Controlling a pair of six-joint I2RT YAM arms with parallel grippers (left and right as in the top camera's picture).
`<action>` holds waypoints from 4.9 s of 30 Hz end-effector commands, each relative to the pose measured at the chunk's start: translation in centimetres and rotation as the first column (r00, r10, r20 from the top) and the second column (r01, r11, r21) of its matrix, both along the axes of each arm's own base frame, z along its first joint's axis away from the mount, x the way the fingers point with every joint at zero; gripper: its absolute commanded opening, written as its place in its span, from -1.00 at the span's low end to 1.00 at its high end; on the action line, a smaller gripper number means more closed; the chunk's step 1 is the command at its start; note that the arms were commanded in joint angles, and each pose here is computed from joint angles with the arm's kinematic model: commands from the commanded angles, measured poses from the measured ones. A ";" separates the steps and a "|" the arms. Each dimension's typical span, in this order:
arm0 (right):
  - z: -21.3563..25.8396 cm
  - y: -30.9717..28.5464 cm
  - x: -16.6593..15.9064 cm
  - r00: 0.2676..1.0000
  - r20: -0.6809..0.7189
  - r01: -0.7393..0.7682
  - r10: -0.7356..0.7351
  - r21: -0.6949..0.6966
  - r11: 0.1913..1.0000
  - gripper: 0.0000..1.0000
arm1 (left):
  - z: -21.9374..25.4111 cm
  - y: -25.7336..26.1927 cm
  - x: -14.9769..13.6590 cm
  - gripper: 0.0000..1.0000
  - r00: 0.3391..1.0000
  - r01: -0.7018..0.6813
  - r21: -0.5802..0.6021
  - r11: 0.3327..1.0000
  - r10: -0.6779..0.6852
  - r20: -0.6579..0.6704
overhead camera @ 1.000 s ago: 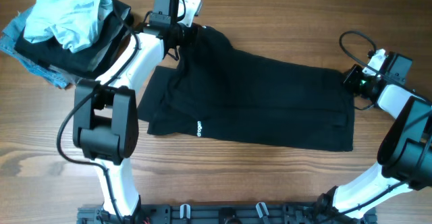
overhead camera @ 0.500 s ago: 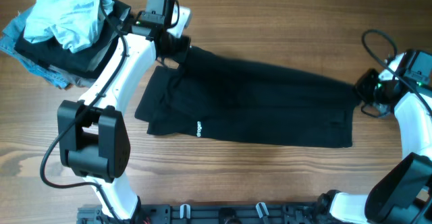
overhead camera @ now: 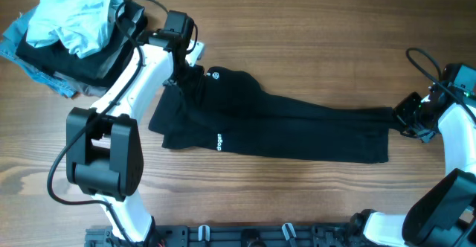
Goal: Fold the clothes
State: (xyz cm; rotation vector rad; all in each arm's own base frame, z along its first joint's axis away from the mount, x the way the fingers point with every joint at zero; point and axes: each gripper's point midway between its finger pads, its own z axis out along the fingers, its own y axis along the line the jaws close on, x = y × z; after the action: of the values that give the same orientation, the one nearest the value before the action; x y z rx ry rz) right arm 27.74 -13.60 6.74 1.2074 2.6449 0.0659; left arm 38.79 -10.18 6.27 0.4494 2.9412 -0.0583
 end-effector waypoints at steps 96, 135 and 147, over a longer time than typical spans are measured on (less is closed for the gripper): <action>-8.1 6.0 -3.6 0.955 -0.183 -0.141 0.232 0.408 0.902 -0.91 | 0.6 1.2 -7.3 -0.86 0.983 -0.160 -0.203 0.966 0.136 -0.127; 2.5 18.7 5.0 0.796 -0.010 -0.600 0.605 0.113 0.792 -0.86 | 2.9 -0.3 -5.1 0.47 0.991 -0.131 -0.291 0.948 0.118 -0.063; -1.4 29.3 -5.0 0.272 0.156 -0.888 0.950 0.421 0.185 -0.91 | 3.1 -0.6 -5.2 0.54 0.992 -0.125 -0.311 0.942 0.109 -0.068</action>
State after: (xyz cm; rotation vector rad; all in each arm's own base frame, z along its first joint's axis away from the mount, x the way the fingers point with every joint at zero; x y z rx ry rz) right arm 23.94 14.02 3.40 -0.3267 3.2445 0.7465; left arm 33.04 -10.22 7.90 0.2088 2.9703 -0.4936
